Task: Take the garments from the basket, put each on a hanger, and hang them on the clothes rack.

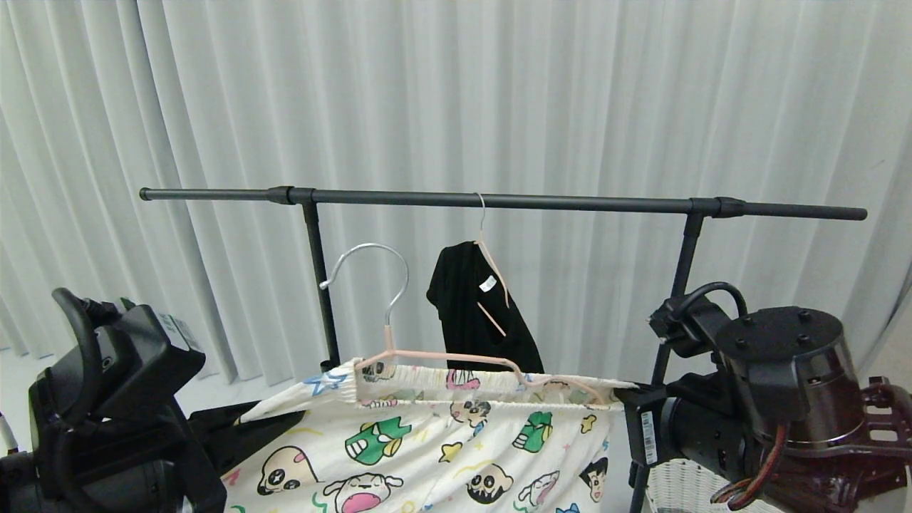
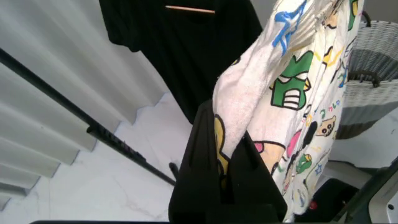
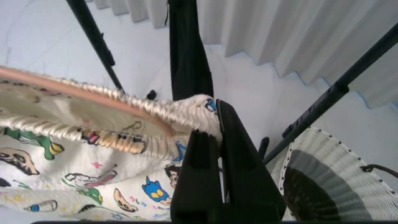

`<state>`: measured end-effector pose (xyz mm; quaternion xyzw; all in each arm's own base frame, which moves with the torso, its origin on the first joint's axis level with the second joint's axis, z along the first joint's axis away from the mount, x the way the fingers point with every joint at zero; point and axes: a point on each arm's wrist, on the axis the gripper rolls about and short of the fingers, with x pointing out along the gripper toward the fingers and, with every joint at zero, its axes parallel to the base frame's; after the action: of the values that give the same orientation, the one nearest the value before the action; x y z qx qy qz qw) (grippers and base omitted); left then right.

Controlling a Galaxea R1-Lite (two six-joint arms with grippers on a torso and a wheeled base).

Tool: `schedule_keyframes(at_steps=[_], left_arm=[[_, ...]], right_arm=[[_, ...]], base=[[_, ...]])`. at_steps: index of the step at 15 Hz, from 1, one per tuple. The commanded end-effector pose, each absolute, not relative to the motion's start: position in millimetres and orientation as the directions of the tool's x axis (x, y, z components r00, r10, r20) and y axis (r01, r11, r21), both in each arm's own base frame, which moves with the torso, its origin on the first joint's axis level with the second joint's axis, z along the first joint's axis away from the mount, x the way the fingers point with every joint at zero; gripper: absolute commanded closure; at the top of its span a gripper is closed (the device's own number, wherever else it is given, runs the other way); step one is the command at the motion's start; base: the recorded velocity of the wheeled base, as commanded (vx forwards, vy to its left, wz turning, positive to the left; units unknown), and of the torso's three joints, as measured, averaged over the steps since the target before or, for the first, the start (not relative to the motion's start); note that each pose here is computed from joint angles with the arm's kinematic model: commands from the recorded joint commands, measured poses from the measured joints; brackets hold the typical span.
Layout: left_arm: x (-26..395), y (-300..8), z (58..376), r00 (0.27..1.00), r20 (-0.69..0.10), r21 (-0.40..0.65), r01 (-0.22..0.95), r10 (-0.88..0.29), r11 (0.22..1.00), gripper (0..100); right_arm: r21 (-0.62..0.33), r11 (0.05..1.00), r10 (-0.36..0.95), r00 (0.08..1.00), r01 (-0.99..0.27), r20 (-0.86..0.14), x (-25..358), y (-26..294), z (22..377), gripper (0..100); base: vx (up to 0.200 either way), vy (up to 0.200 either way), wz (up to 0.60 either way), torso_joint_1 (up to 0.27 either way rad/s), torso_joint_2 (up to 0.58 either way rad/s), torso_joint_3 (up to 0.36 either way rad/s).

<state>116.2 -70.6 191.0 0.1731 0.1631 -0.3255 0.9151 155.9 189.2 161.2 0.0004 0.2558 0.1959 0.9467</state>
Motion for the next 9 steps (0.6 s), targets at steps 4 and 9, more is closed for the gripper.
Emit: schedule_keyframes(at_steps=[4,9], left_arm=[[120,-72,173,0.716,-0.489,0.284,0.671,-0.499,0.685,100],[133,-78,172,0.735,-0.518,0.299,0.634,-0.437,0.713,100]], right_arm=[[0.081,0.892,0.431,0.783,-0.444,-0.448,152,186,175,100],[0.041,0.844,0.498,0.753,-0.535,-0.43,138,186,188,0]], base=[[0.0,0.0,0.0,0.0,0.0,0.0],[0.0,0.0,0.0,0.0,0.0,0.0]])
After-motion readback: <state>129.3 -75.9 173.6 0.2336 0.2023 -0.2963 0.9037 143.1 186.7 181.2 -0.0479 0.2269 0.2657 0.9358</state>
